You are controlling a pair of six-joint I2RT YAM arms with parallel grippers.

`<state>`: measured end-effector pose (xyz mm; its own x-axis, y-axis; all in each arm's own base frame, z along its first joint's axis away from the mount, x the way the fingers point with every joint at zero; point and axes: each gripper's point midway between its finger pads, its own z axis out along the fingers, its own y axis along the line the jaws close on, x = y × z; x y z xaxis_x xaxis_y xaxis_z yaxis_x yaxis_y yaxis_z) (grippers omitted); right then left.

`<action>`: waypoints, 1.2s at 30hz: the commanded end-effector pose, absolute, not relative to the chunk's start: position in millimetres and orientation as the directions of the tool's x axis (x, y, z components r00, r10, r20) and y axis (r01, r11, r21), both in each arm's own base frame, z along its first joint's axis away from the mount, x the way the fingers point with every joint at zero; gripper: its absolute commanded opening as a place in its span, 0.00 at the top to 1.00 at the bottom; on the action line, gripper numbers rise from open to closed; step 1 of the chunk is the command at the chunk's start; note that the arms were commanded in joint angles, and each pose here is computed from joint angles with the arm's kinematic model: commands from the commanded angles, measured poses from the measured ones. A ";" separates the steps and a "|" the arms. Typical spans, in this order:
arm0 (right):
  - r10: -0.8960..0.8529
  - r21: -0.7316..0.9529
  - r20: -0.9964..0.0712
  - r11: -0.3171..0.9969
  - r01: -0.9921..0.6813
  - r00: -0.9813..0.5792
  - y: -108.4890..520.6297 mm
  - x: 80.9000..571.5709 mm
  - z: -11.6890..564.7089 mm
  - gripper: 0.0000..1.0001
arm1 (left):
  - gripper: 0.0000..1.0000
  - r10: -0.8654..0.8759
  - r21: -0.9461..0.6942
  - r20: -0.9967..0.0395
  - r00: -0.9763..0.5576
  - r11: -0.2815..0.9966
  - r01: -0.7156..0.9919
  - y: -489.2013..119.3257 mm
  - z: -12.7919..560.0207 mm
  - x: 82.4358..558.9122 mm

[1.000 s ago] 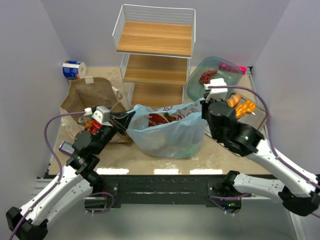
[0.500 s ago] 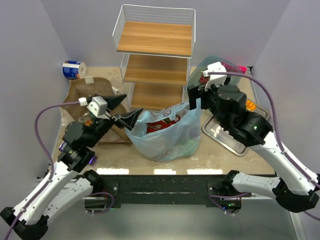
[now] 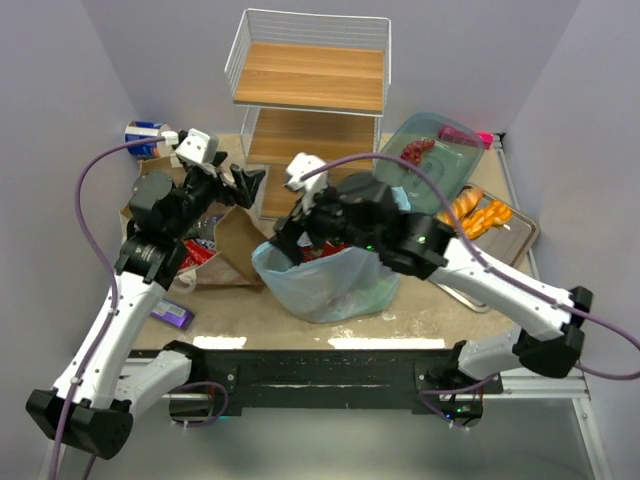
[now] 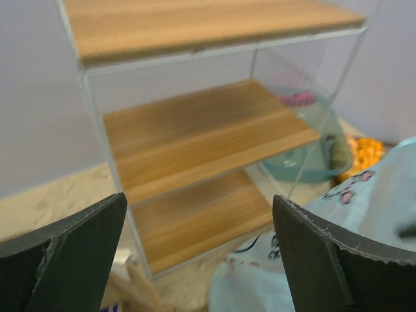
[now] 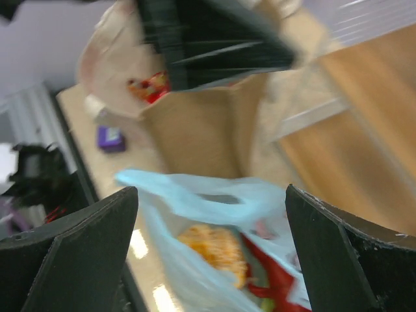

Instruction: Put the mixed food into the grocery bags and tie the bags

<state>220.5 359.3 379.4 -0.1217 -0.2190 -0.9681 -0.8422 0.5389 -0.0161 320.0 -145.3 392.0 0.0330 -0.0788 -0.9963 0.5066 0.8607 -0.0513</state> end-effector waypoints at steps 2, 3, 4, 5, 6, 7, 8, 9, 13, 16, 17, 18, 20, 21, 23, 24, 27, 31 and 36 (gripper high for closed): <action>-0.057 0.152 -0.974 0.556 -0.817 -0.220 388.5 204.9 396.7 0.01 | 0.00 -0.059 -0.047 -0.998 0.012 0.884 0.466 -120.9 366.2 328.6; -0.008 0.224 -0.961 0.571 -0.790 -0.278 386.8 203.5 396.4 0.01 | 0.00 -0.058 -0.046 -0.998 0.010 0.887 0.460 -118.8 362.7 326.9; 0.028 0.266 -0.951 0.578 -0.771 -0.307 384.2 202.6 397.5 0.01 | 0.00 -0.060 -0.038 -0.998 0.034 0.893 0.449 -116.3 363.0 329.5; 0.093 0.318 -0.941 0.572 -0.756 -0.325 383.2 201.9 405.5 0.02 | 0.00 -0.059 -0.039 -0.998 0.031 0.897 0.441 -114.6 360.2 330.3; 0.133 0.393 -0.910 0.571 -0.720 -0.392 383.1 199.0 392.8 0.02 | 0.00 -0.058 -0.042 -0.998 0.024 0.900 0.433 -113.4 356.8 331.1; 0.178 0.432 -0.896 0.560 -0.707 -0.407 377.6 193.8 399.4 0.02 | 0.00 -0.054 -0.044 -0.998 0.011 0.906 0.420 -111.2 353.0 332.2; 0.217 0.471 -0.878 0.553 -0.687 -0.427 378.3 191.1 400.0 0.03 | 0.00 -0.055 -0.048 -0.998 0.004 0.908 0.417 -111.0 351.2 333.0; 0.209 0.465 -0.880 0.565 -0.681 -0.426 378.3 189.3 389.8 0.03 | 0.00 -0.056 -0.050 -0.998 0.002 0.908 0.416 -110.6 349.7 332.2; 0.186 0.395 -0.910 0.665 -0.634 -0.371 381.0 189.7 371.2 0.02 | 0.00 -0.061 -0.055 -0.998 0.002 0.908 0.414 -110.3 347.9 331.4; 0.179 0.364 -0.924 0.678 -0.638 -0.338 391.5 186.8 365.0 0.01 | 0.00 -0.058 -0.052 -0.998 0.000 0.909 0.413 -109.9 346.3 330.9; 0.182 0.359 -0.927 0.691 -0.627 -0.329 393.2 189.1 362.1 0.01 | 0.00 -0.058 -0.052 -0.998 0.000 0.909 0.413 -109.8 346.1 330.6; 0.190 0.353 -0.931 0.689 -0.633 -0.311 395.9 188.9 365.3 0.01 | 0.00 -0.055 -0.049 -0.998 0.002 0.910 0.411 -109.4 346.1 330.7; 0.174 0.324 -0.941 0.707 -0.629 -0.290 399.6 189.0 361.2 0.01 | 0.00 -0.053 -0.048 -0.999 0.001 0.910 0.411 -109.3 345.4 330.4; 0.149 0.298 -0.948 0.719 -0.628 -0.280 404.0 190.7 357.1 0.01 | 0.00 -0.053 -0.048 -0.999 0.001 0.910 0.411 -109.3 345.4 330.4; 0.117 0.264 -0.956 0.743 -0.614 -0.270 405.1 192.5 351.8 0.01 | 0.00 -0.053 -0.046 -0.999 0.006 0.910 0.413 -109.2 347.3 329.2; 0.098 0.241 -0.961 0.761 -0.603 -0.260 408.7 196.1 347.9 0.01 | 0.00 -0.051 -0.044 -0.999 0.005 0.910 0.413 -109.2 346.5 329.2; 0.080 0.216 -0.966 0.771 -0.599 -0.244 414.2 196.3 345.3 0.01 | 0.00 -0.048 -0.042 -0.999 0.005 0.909 0.414 -109.3 346.1 329.1; 0.049 0.171 -0.973 0.810 -0.561 -0.226 415.8 200.3 332.4 0.01 | 0.00 -0.048 -0.041 -0.999 0.006 0.909 0.416 -109.4 346.8 328.3; 0.041 0.141 -0.979 0.843 -0.520 -0.200 415.0 209.1 326.0 0.01 | 0.00 -0.051 -0.044 -0.999 0.006 0.905 0.423 -110.8 346.6 328.2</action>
<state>197.1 416.9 290.4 -0.2630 -0.0641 -0.9627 -0.5819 0.8064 0.1053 328.9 -113.7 332.3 -0.0547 -0.0531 -0.9971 0.4237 0.9030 -0.0713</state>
